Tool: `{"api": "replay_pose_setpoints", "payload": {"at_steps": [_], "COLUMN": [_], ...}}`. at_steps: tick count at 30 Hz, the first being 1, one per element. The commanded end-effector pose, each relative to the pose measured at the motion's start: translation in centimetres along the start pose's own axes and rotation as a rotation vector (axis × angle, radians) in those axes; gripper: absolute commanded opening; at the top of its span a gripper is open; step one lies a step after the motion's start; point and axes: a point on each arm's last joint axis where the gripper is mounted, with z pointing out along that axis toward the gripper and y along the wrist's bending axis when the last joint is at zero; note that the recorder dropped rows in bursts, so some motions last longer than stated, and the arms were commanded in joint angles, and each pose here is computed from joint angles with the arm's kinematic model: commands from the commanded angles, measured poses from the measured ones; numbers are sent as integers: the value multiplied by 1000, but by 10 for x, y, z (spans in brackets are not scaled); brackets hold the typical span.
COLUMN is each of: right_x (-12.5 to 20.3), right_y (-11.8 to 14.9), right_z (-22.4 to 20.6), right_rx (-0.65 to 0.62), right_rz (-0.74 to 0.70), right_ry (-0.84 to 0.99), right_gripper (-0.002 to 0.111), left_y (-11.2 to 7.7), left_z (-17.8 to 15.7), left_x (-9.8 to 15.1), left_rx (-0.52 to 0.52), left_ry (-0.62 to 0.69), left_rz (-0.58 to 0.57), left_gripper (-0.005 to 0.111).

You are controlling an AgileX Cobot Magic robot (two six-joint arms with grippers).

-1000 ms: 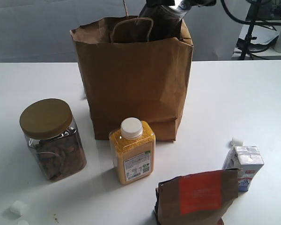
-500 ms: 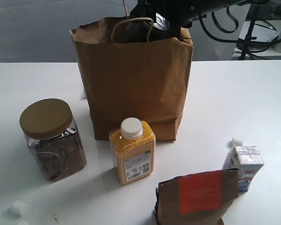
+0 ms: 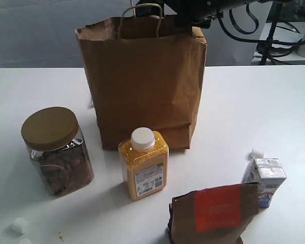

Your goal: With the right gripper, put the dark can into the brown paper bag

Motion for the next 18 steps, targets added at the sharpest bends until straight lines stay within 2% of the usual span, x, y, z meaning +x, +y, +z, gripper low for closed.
{"api": "replay_pose_setpoints", "payload": {"at_steps": [1,3,6,14,16,18], "right_x": [-9,-13,-19,-25,-23,-20], "right_y": [17,26,42,78,85,89], "right_z": [-22,-35,-60,-135,-150,-164], "right_rx": [-43,-61,-87,-69,-66,-43], "right_rz": [24,10,-26,-151,-176,-195], "right_ry": [-11,-18,-27,-34,-23,-3], "right_gripper": [91,87,74,14,2,0], "left_y": [0,0,0,0,0,0], "left_z": [0,0,0,0,0,0], "left_x": [1,1,1,1,1,1], "left_rx": [5,5,5,5,5,5], "left_ry": [-5,-5,-5,-5,-5,-5], "left_rz": [0,0,0,0,0,0], "left_gripper": [0,0,0,0,0,0]}}
